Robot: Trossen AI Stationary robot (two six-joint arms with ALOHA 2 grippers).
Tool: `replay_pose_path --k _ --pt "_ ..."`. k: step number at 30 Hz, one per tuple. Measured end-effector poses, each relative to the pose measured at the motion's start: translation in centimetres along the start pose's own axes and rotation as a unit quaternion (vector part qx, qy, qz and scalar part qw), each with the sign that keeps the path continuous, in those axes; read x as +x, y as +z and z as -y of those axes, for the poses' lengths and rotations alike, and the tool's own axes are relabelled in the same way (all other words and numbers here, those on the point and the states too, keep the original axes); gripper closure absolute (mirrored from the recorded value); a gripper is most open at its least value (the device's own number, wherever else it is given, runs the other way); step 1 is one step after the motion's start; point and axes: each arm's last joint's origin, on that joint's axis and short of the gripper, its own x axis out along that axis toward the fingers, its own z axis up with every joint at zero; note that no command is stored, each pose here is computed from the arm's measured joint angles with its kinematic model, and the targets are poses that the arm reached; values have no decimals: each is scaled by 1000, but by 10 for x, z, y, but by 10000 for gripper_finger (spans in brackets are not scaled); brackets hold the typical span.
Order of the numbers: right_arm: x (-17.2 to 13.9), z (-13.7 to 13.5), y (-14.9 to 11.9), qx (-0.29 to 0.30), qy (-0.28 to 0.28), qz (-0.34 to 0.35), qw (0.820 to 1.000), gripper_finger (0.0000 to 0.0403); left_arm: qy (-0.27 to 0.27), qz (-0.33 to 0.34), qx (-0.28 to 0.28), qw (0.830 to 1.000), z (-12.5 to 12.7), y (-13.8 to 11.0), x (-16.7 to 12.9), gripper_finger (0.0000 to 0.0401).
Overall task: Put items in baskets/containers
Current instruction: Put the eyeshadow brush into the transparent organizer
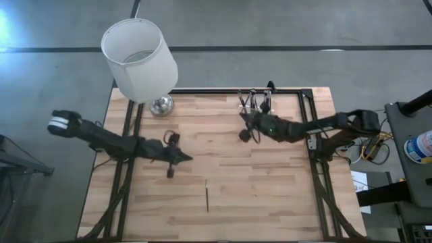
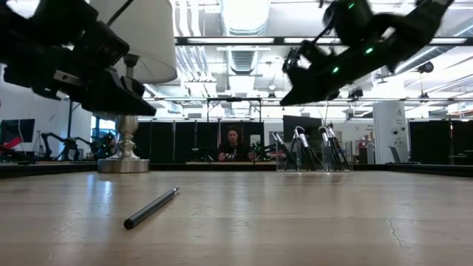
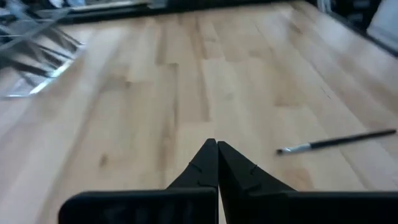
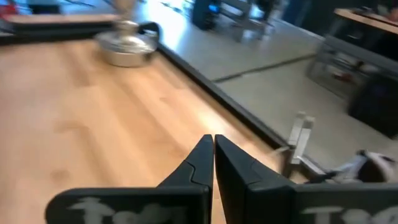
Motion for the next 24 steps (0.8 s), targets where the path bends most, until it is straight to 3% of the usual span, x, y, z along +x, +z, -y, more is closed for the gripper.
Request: replay_pose_path --k 3,5,8,14,19,24 --pt "-18 -14 -1 2 35 11 999 394 8 -27 11 1000 22 3 16 401" --pt "-27 -21 -3 6 46 15 999 394 40 -39 1 998 38 6 28 401" --pt "-38 -30 -7 11 57 16 998 394 113 -38 -82 989 58 12 48 401" --pt "-50 -43 -14 20 72 13 997 394 75 -113 -235 963 94 20 81 398" --pt "-59 -52 -16 31 91 13 995 394 117 -186 -286 933 109 27 98 359" --pt "-68 -61 -16 34 94 20 995 394 150 -205 -314 915 117 40 112 310"
